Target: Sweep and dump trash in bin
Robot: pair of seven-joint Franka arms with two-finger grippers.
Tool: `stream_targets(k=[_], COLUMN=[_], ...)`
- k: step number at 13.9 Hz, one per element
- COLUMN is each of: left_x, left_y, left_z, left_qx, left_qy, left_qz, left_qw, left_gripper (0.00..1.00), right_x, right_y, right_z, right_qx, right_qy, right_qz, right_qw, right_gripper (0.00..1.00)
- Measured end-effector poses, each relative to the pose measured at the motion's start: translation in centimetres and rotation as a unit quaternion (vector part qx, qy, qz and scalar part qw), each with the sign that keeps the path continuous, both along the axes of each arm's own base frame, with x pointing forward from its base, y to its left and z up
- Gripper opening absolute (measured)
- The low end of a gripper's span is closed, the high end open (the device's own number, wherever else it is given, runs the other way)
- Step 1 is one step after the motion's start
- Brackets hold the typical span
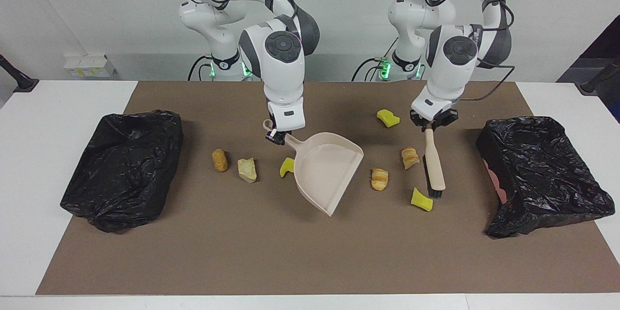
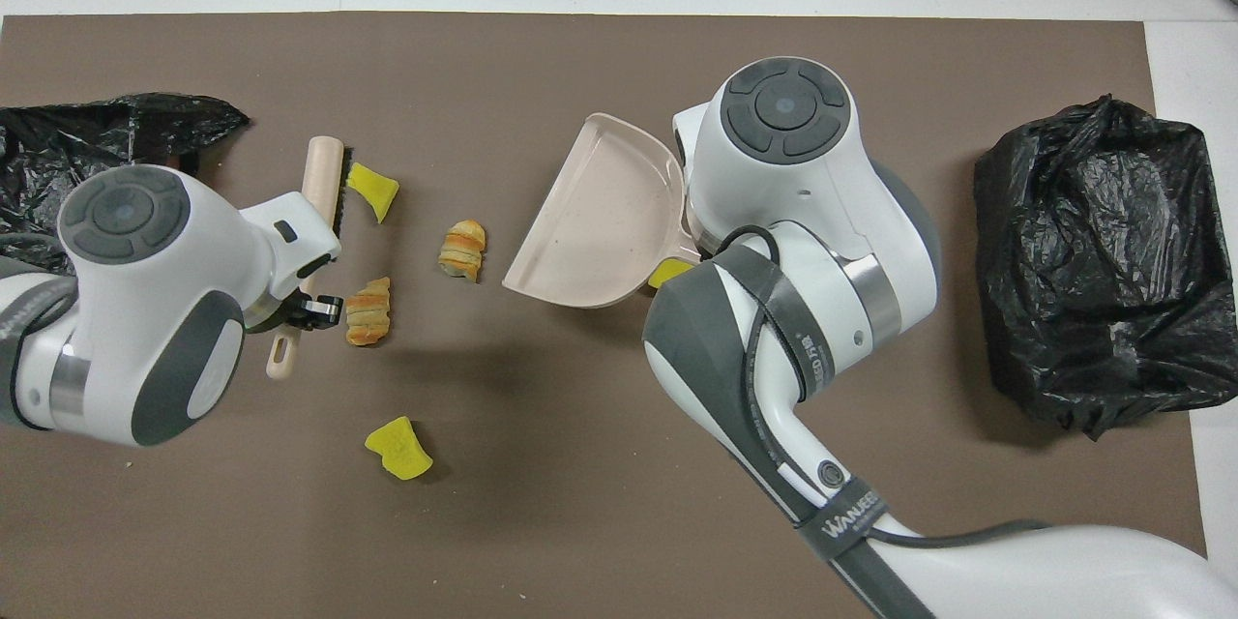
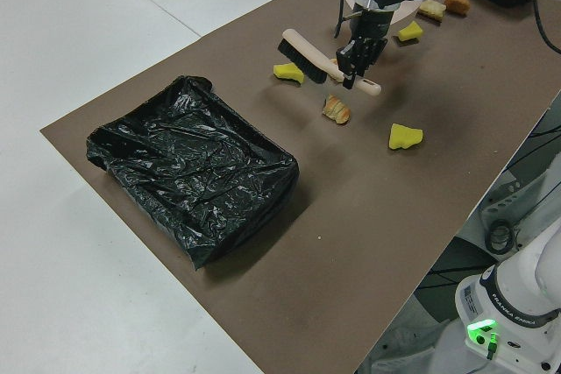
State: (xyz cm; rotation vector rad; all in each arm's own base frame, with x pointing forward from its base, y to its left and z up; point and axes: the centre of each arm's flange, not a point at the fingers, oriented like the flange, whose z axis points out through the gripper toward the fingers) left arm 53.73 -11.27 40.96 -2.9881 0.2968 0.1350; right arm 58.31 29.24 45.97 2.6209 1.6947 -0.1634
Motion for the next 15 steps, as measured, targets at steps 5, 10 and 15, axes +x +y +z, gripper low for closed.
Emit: stream_targets(k=[5,10,15], left_x=[4.8,5.9,5.1], left_y=[3.1,5.1,4.0], left_z=[-4.8,-5.1,-6.5], left_qx=[-0.018,0.003,0.006], left_qy=[-0.006,-0.002,0.024], left_qz=[-0.061,-0.112,-0.141], left_qw=[0.998,0.994,0.99], left_gripper=[0.27,0.27,0.27], right_x=[-1.4,-2.6,-1.9], right_y=[1.3,3.3,0.9], right_z=[-2.9,-7.3,-9.0], right_qx=[-0.009,-0.013,-0.019], right_qy=[0.005,-0.012,0.0], right_qz=[0.139,0.179,0.169], right_qw=[0.99,0.984,0.985], right_gripper=[0.32,0.32,0.32])
